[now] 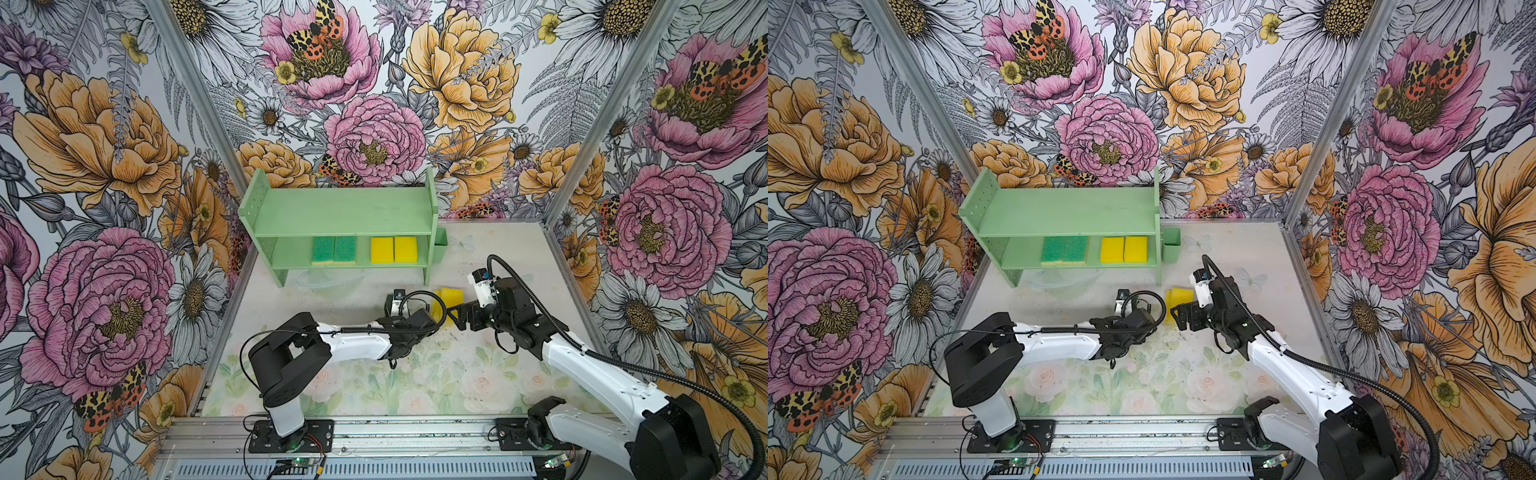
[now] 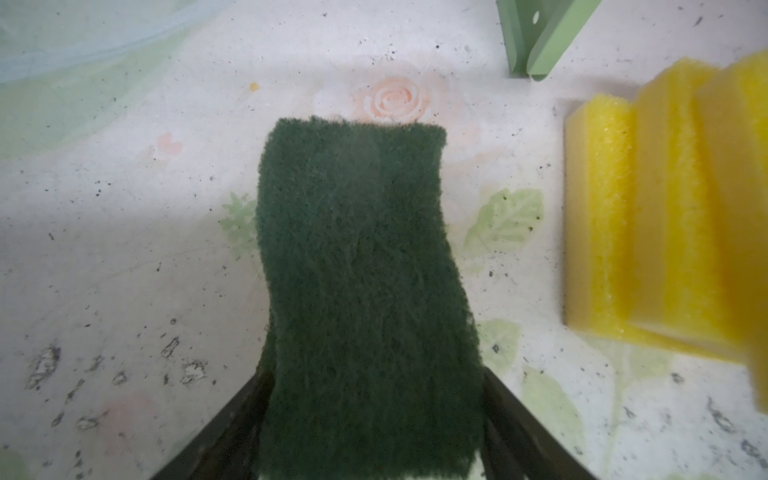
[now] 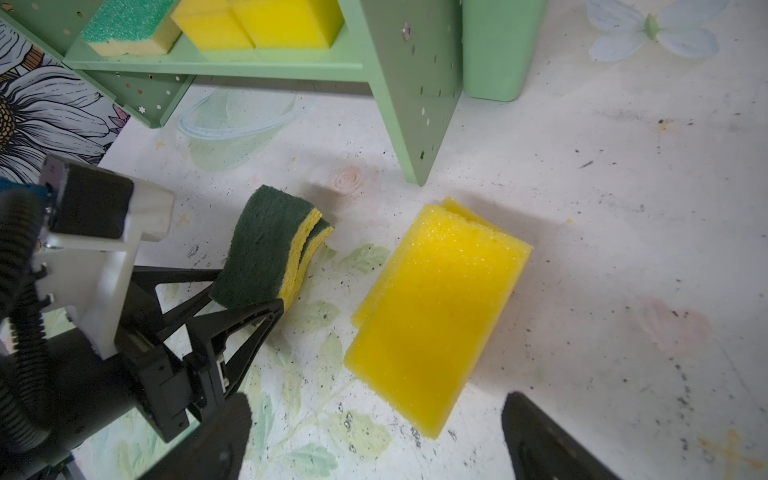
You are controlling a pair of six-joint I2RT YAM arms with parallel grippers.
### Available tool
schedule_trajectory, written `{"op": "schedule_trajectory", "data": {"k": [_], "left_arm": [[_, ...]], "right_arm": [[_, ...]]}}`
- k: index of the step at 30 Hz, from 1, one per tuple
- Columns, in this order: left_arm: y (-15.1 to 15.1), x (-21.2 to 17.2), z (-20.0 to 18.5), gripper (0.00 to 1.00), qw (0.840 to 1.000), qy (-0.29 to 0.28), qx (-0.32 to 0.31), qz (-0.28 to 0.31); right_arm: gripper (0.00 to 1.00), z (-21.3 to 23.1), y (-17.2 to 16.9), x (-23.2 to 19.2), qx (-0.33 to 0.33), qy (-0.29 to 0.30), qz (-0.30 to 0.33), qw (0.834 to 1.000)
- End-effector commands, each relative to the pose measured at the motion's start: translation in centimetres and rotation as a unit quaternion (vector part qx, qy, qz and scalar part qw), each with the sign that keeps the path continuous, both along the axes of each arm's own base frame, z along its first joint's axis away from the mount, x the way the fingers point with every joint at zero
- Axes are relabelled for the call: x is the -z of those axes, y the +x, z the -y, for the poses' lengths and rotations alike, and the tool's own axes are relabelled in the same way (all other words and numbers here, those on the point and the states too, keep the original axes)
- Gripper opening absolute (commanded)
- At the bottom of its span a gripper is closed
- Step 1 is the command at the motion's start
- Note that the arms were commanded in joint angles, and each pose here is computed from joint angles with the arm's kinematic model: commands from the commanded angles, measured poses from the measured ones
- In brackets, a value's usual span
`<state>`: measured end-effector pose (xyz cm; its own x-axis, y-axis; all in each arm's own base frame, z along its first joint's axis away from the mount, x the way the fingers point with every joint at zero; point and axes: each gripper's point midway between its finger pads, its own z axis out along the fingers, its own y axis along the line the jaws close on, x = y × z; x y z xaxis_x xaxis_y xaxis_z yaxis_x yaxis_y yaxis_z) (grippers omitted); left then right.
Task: Place and organize the cleaning sponges onto the shelf
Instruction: 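Lower the left gripper onto the dark green scouring pad and close, then lift the dark green scouring pad off the table with the left gripper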
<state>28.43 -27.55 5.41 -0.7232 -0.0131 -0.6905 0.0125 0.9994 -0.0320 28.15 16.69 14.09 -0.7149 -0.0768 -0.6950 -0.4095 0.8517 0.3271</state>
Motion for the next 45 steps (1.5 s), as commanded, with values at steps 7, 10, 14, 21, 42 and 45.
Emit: {"op": "schedule_trajectory", "data": {"k": [7, 10, 14, 21, 42, 45], "left_arm": [[0.6, 0.0, 0.1, 0.64, 1.0, 0.003, -0.002, 0.0], [0.6, -0.2, 0.1, 0.61, 1.0, 0.002, -0.002, 0.001], [0.7, -0.4, 0.1, 0.59, 1.0, 0.003, -0.001, 0.004], [0.6, -0.5, -0.1, 0.58, 1.0, 0.002, -0.003, 0.006], [0.4, -5.7, 0.5, 0.53, 0.998, -0.041, 0.011, 0.037], [0.2, -6.9, 0.5, 0.53, 0.999, -0.035, 0.018, 0.038]], "right_arm": [[0.96, 0.1, 0.1, -0.4, 0.001, 0.005, 0.008, 1.0], [0.96, 0.1, 0.1, -0.5, 0.001, 0.005, 0.009, 1.0], [0.96, 0.1, 0.1, -0.5, 0.002, 0.005, 0.009, 1.0], [0.96, 0.2, 0.0, -0.2, 0.002, 0.004, 0.007, 1.0], [0.96, 0.4, -0.2, -0.3, 0.006, 0.004, 0.011, 1.0], [0.96, 0.4, -0.2, -0.3, 0.006, 0.003, 0.01, 1.0]]}}
